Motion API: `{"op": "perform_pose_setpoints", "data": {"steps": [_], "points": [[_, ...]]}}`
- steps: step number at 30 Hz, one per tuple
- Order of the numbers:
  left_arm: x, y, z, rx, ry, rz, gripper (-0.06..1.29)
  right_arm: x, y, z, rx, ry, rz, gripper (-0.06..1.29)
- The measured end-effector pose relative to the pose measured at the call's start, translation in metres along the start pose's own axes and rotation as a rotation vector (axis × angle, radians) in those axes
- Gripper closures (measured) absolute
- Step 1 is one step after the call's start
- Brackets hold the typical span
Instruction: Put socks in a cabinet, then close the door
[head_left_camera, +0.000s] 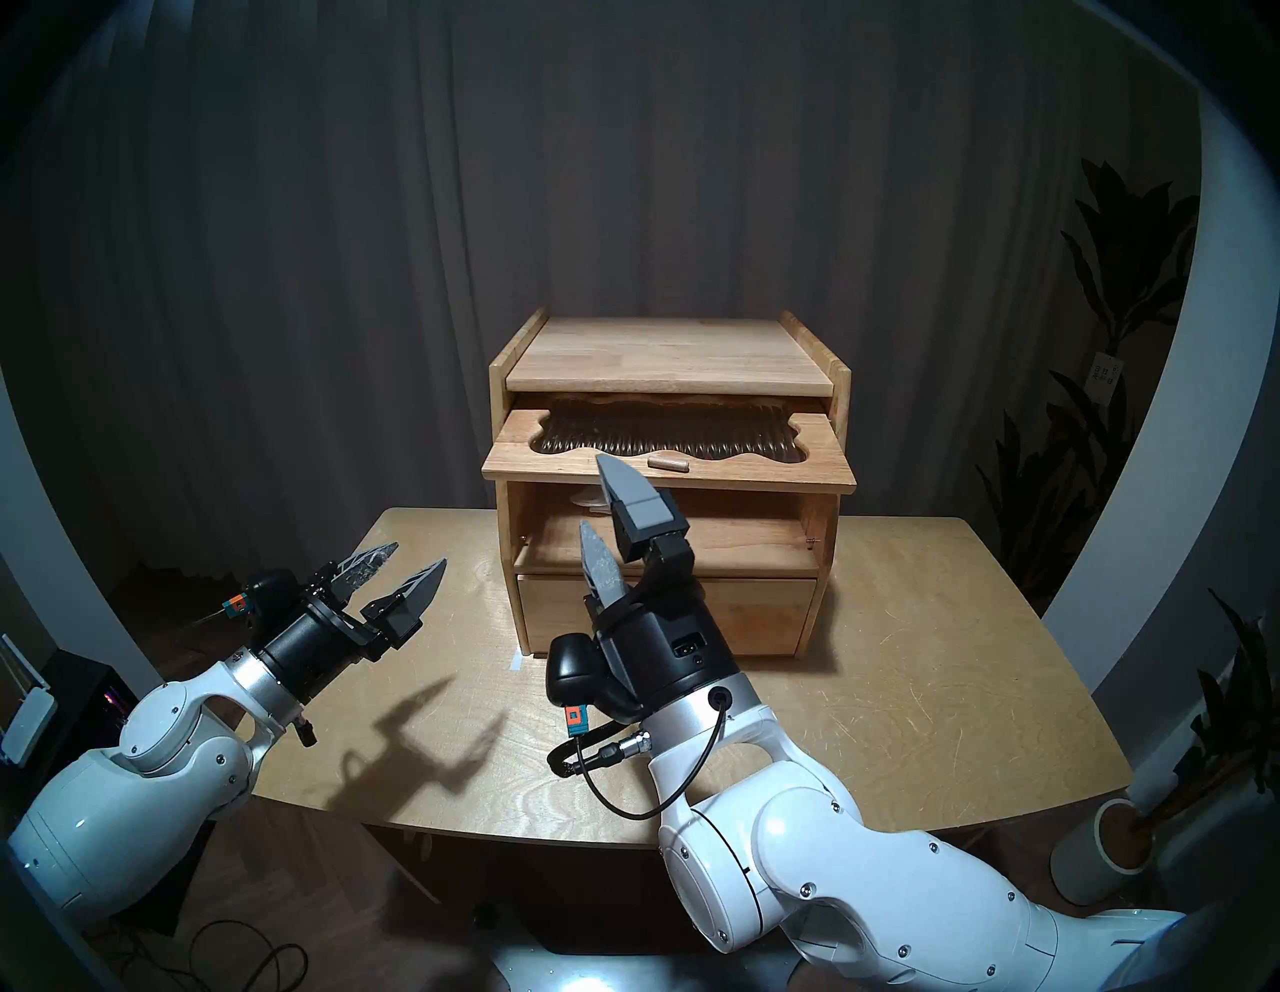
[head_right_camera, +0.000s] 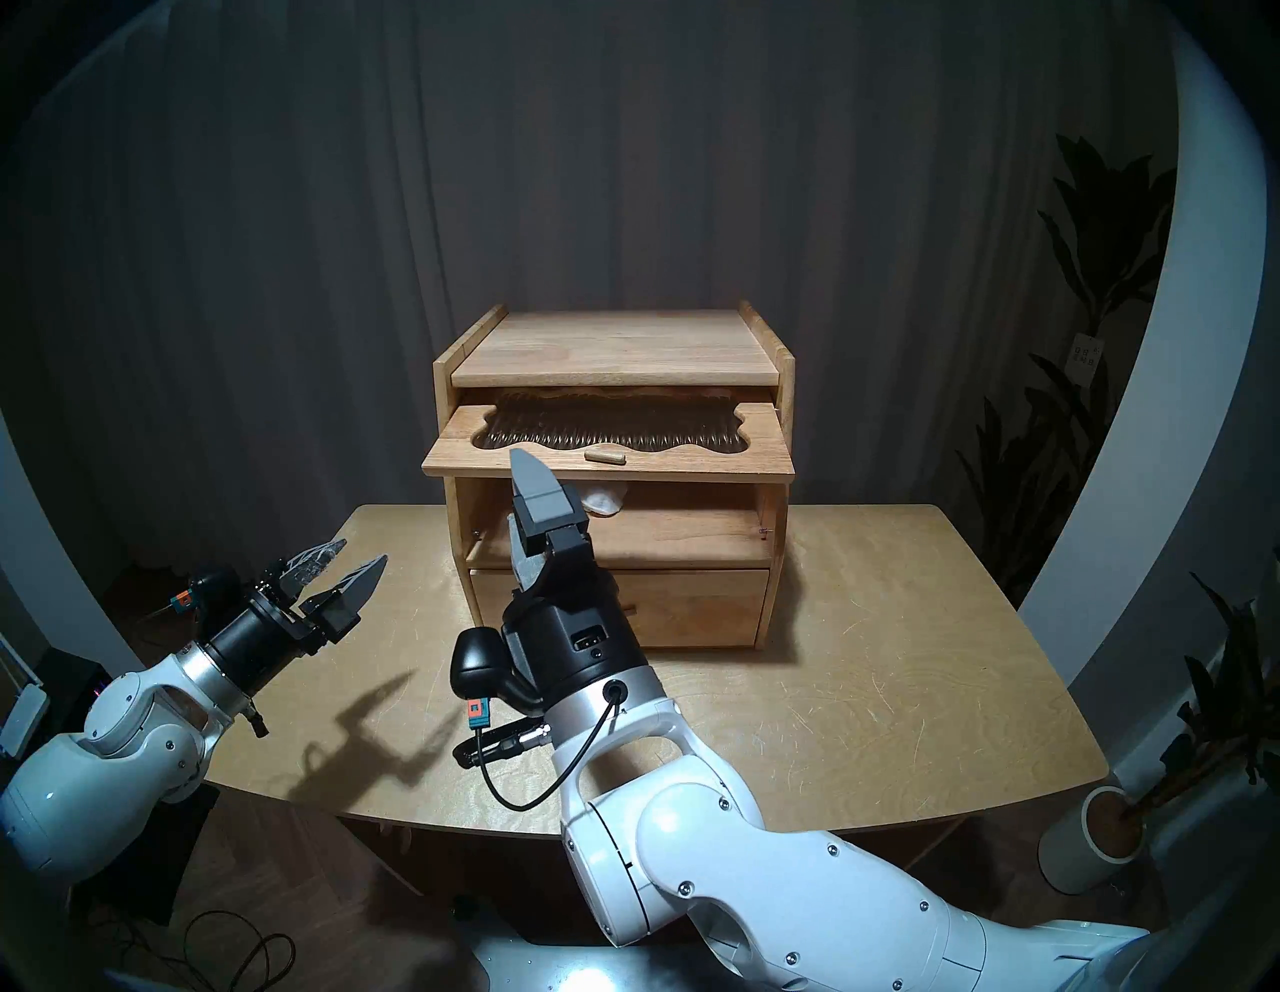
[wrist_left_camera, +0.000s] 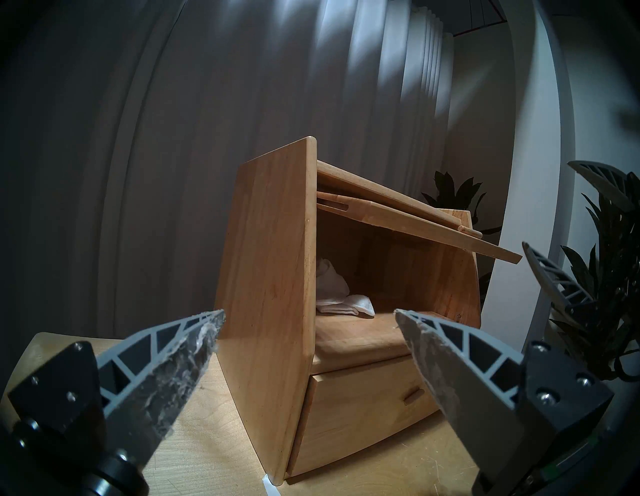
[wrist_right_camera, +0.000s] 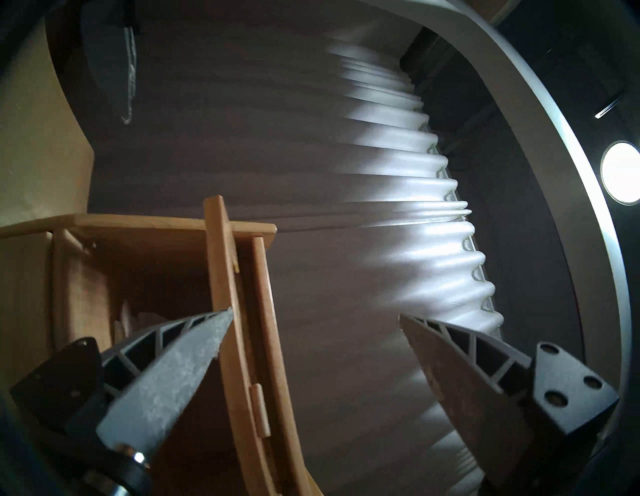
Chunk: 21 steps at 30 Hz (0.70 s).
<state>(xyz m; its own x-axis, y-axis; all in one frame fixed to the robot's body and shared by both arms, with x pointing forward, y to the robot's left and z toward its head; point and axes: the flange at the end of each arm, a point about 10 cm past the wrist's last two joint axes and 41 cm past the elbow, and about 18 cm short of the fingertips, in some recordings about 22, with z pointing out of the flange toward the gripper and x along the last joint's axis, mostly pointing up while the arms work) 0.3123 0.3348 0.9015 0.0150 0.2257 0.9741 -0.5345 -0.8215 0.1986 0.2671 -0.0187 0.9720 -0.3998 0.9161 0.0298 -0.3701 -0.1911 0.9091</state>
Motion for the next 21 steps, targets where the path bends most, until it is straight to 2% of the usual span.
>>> {"op": "perform_pose_setpoints", "data": {"steps": [6,14,21], "points": [[0.000,0.000,0.000,0.000,0.000,0.000,-0.02,-0.021,0.002,-0.003,-0.022,-0.128,-0.032,-0.02],[0.000,0.000,0.000,0.000,0.000,0.000,-0.02,-0.044,-0.013,-0.014,0.025,-0.311,-0.051,-0.02],[0.000,0.000,0.000,-0.001,0.000,0.000,-0.02,-0.051,-0.012,-0.015,0.016,-0.393,-0.037,-0.02]]}}
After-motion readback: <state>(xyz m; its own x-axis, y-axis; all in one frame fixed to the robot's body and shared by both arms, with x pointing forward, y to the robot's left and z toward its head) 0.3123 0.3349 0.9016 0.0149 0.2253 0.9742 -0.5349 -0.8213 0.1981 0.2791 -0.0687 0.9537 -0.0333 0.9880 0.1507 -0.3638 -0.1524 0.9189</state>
